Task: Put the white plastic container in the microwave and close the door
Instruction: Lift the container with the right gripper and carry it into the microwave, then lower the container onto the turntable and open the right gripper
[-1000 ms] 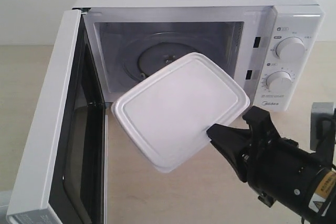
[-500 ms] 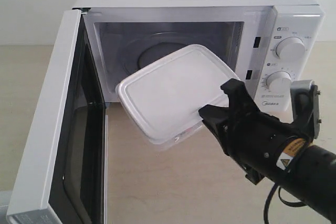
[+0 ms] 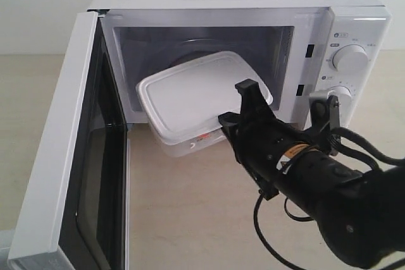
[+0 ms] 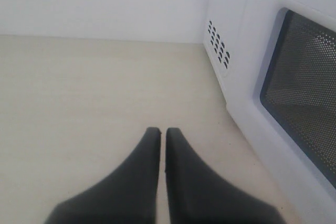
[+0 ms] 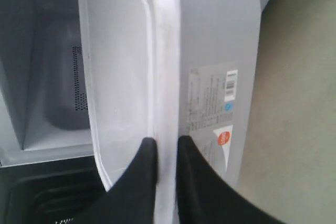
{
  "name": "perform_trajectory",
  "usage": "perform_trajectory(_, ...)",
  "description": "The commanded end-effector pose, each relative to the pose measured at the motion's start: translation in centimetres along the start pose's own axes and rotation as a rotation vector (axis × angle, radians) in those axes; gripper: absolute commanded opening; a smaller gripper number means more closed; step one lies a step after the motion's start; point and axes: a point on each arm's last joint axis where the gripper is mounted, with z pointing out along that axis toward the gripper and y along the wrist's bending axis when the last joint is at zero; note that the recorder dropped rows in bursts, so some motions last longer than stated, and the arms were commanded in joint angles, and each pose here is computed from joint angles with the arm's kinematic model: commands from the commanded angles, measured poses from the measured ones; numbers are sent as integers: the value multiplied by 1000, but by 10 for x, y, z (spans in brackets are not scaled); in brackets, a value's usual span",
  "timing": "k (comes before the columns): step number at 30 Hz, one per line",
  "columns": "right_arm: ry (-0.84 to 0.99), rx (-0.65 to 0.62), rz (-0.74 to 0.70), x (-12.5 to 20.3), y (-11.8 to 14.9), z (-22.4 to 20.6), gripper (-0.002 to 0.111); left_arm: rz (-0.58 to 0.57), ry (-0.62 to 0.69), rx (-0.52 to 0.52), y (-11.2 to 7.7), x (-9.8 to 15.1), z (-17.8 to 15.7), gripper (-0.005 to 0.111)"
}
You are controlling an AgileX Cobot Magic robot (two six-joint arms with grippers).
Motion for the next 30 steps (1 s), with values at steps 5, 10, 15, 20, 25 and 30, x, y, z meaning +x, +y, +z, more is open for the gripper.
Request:
perform_trajectory(5,-76,-48,13,-17,15,28,0,-1,-3,8,0,1,0,4)
perform_trajectory(10,-90,-47,-5,-22,30,46,0,-1,-3,8,0,1,0,4)
perform_trajectory(15,-96,-47,22,-21,36,64,0,-1,-3,8,0,1,0,4)
perform_trajectory(20,-112,-50,38,-20,37,79,0,-1,-3,8,0,1,0,4)
perform_trajectory(25,-139,-49,72,-19,36,95,0,-1,-3,8,0,1,0,4)
perform_trajectory(30,-172,-53,77,-23,39,106,0,-1,-3,8,0,1,0,4)
